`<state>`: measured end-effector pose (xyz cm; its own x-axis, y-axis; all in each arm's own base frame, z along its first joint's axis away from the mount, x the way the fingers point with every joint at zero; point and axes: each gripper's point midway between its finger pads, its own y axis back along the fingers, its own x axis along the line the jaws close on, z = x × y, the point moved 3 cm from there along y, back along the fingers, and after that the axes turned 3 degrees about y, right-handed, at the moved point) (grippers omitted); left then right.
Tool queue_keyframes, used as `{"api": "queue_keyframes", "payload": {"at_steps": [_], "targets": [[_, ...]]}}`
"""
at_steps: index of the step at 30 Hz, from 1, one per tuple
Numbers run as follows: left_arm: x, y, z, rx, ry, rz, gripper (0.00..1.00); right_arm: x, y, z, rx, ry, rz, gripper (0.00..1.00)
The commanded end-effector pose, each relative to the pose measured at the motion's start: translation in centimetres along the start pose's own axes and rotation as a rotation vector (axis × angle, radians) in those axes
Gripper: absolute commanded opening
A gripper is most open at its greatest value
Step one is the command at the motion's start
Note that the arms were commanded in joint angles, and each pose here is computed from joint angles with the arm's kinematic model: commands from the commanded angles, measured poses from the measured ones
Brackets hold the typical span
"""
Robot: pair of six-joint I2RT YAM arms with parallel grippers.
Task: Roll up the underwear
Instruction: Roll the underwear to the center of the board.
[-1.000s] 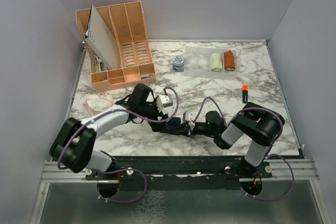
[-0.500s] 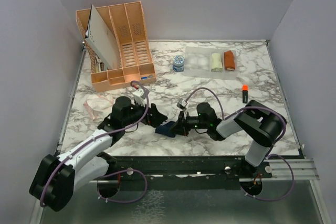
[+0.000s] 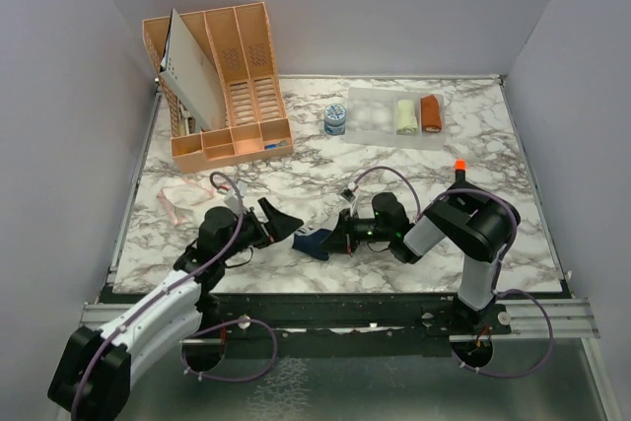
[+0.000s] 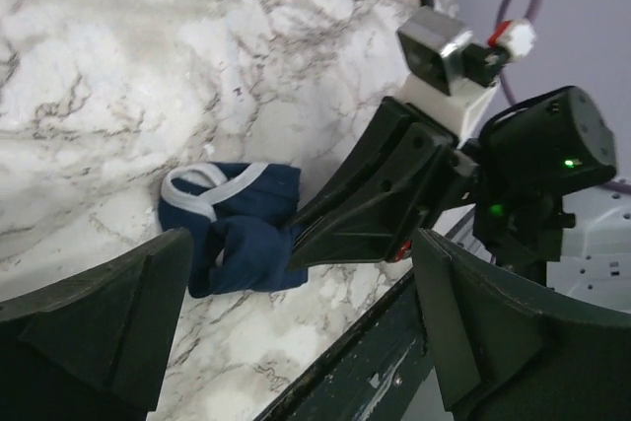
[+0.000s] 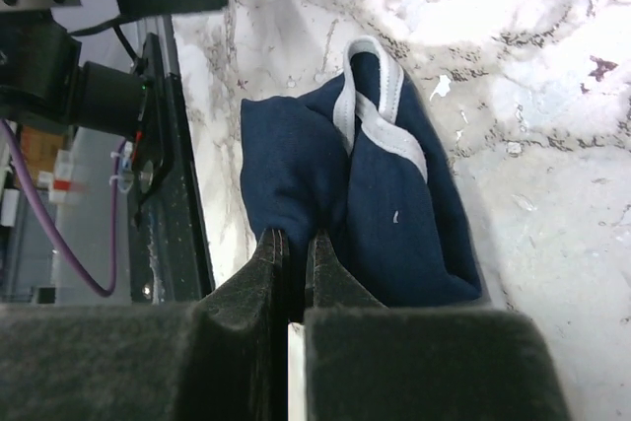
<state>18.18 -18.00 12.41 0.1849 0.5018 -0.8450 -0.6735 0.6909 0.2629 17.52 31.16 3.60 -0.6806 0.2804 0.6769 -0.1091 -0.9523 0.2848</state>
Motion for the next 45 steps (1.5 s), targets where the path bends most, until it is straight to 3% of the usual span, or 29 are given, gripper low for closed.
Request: {"api": "queue_keyframes", "payload": {"at_steps": [1,6,15,17,20,24,26,32,38,45], "targets": [[1.8,-0.9,-1.6,0.151,0.078,0.136,0.99,-1.9,0.7,-3.9,0.11,-0.202,-0.091,0.0],[3.7,-1.5,-2.6,0.191,0.156,0.235,0.98,-2.9,1.0,-4.1,0.101,-0.308,-0.131,0.01],[3.9,-0.1,-1.4,0.042,0.365,0.346,0.99,-3.6,1.6,-4.0,0.067,-0.344,-0.2,0.01],[3.5,0.1,-1.0,0.005,0.4,0.33,0.99,-3.7,1.8,-3.8,0.061,-0.332,-0.219,0.01],[4.4,1.1,-1.6,-0.05,0.601,0.359,0.99,-3.8,2.0,-3.4,0.056,-0.303,-0.246,0.01],[4.2,1.6,-2.0,-0.117,0.696,0.117,0.99,-4.0,2.2,-3.0,0.062,-0.271,-0.272,0.01],[5.6,2.1,-2.5,-0.136,0.773,0.208,0.99,-4.1,2.3,-2.8,0.062,-0.26,-0.286,0.01],[4.2,3.0,-0.9,-0.144,0.655,0.348,0.99,-4.3,1.9,-2.4,0.074,-0.252,-0.288,0.01],[5.0,0.4,-2.2,0.08,0.534,0.608,0.99,-4.6,1.6,-2.0,0.05,-0.275,-0.306,0.01],[2.8,-1.8,-2.9,0.061,0.531,0.602,0.94,-4.9,1.5,-2.0,0.044,-0.291,-0.321,0.01]]}}
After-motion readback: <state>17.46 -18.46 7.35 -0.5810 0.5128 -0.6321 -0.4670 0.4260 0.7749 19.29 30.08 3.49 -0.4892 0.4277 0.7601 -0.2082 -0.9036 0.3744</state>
